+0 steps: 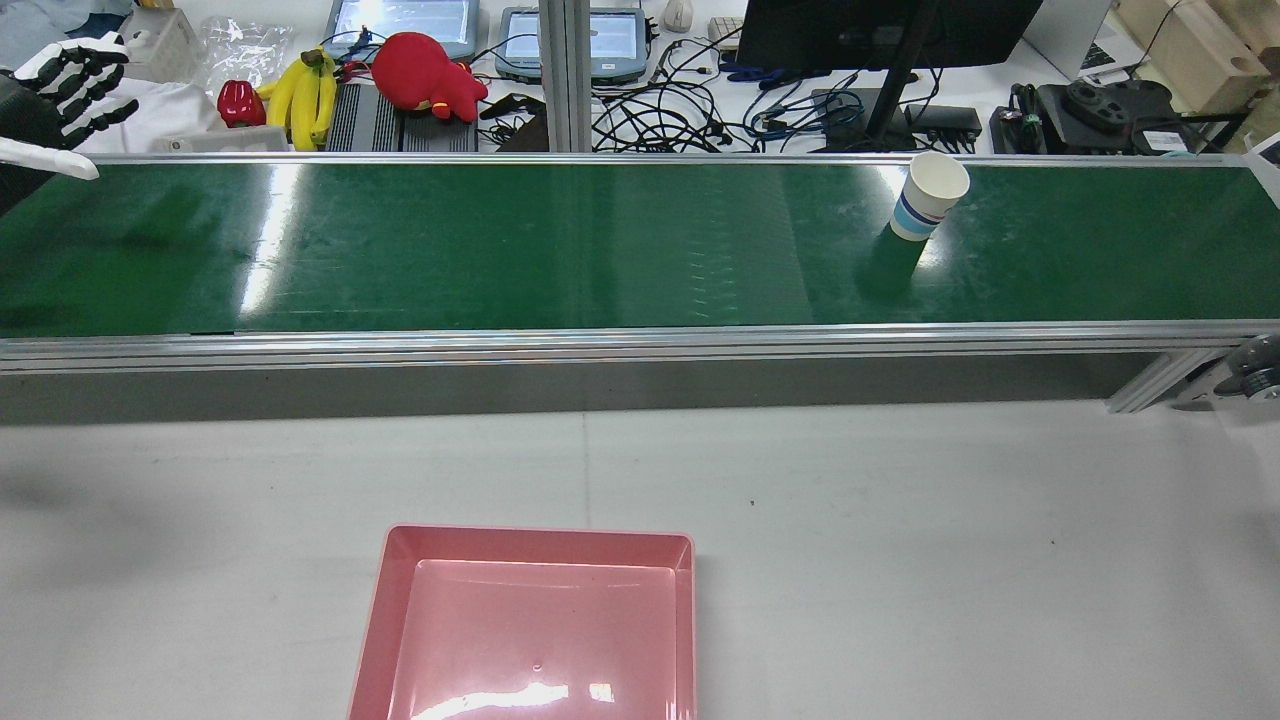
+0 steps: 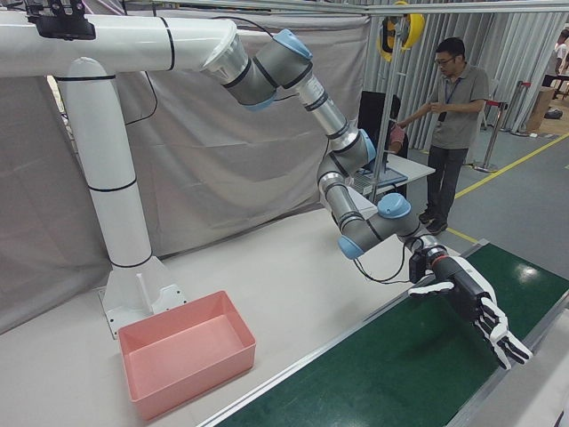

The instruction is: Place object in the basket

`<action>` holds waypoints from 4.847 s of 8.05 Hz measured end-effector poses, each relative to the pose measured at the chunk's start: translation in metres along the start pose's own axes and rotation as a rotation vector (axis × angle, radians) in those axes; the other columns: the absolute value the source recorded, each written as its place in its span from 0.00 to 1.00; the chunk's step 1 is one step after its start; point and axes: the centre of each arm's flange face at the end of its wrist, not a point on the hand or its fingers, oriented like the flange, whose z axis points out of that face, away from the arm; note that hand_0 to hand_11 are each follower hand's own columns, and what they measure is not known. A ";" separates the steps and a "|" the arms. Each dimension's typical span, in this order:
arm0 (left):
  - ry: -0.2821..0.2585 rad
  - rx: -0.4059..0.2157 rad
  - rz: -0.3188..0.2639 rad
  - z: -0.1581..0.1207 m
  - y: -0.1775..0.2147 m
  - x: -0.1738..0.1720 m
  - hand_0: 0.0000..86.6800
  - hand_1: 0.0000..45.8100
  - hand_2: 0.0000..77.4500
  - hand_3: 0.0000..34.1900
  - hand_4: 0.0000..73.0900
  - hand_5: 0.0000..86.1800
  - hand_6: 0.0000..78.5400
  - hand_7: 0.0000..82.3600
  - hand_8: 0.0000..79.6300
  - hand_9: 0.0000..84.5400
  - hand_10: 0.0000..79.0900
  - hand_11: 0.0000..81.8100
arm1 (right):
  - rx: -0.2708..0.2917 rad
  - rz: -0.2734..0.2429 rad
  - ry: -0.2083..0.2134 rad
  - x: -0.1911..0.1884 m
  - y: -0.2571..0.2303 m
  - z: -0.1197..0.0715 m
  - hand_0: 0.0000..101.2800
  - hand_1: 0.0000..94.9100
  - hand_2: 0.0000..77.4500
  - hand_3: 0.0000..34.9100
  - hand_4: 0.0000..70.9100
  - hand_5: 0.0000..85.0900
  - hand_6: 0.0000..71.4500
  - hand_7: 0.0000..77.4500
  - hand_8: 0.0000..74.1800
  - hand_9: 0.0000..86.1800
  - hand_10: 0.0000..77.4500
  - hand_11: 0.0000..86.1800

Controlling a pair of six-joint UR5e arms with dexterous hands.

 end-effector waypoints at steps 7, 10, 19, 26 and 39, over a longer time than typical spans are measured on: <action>0.007 -0.005 -0.006 0.002 0.002 0.005 0.65 0.35 0.01 0.22 0.01 0.45 0.02 0.02 0.02 0.01 0.06 0.11 | 0.000 0.000 0.000 0.000 0.000 0.000 0.00 0.00 0.01 0.00 0.00 0.00 0.00 0.01 0.00 0.00 0.00 0.00; 0.018 -0.012 -0.010 0.002 0.005 0.012 0.65 0.35 0.00 0.22 0.01 0.45 0.02 0.02 0.03 0.01 0.06 0.11 | 0.001 0.000 0.000 0.000 0.000 0.000 0.00 0.00 0.01 0.00 0.00 0.00 0.00 0.01 0.00 0.00 0.00 0.00; 0.025 -0.050 -0.012 0.003 0.026 0.020 0.65 0.35 0.01 0.24 0.01 0.47 0.02 0.02 0.03 0.01 0.06 0.10 | 0.000 -0.001 0.000 0.000 0.000 0.000 0.00 0.00 0.01 0.00 0.00 0.00 0.00 0.01 0.00 0.00 0.00 0.00; 0.021 -0.049 -0.013 -0.003 0.026 0.022 0.65 0.35 0.01 0.25 0.01 0.47 0.02 0.02 0.01 0.01 0.04 0.09 | 0.000 0.000 0.000 0.000 0.000 0.000 0.00 0.00 0.01 0.00 0.00 0.00 0.00 0.01 0.00 0.00 0.00 0.00; 0.005 -0.016 0.025 0.002 0.026 -0.002 0.64 0.31 0.01 0.21 0.01 0.46 0.02 0.02 0.01 0.01 0.06 0.13 | 0.000 0.000 0.000 0.000 0.000 0.000 0.00 0.00 0.01 0.00 0.00 0.00 0.00 0.01 0.00 0.00 0.00 0.00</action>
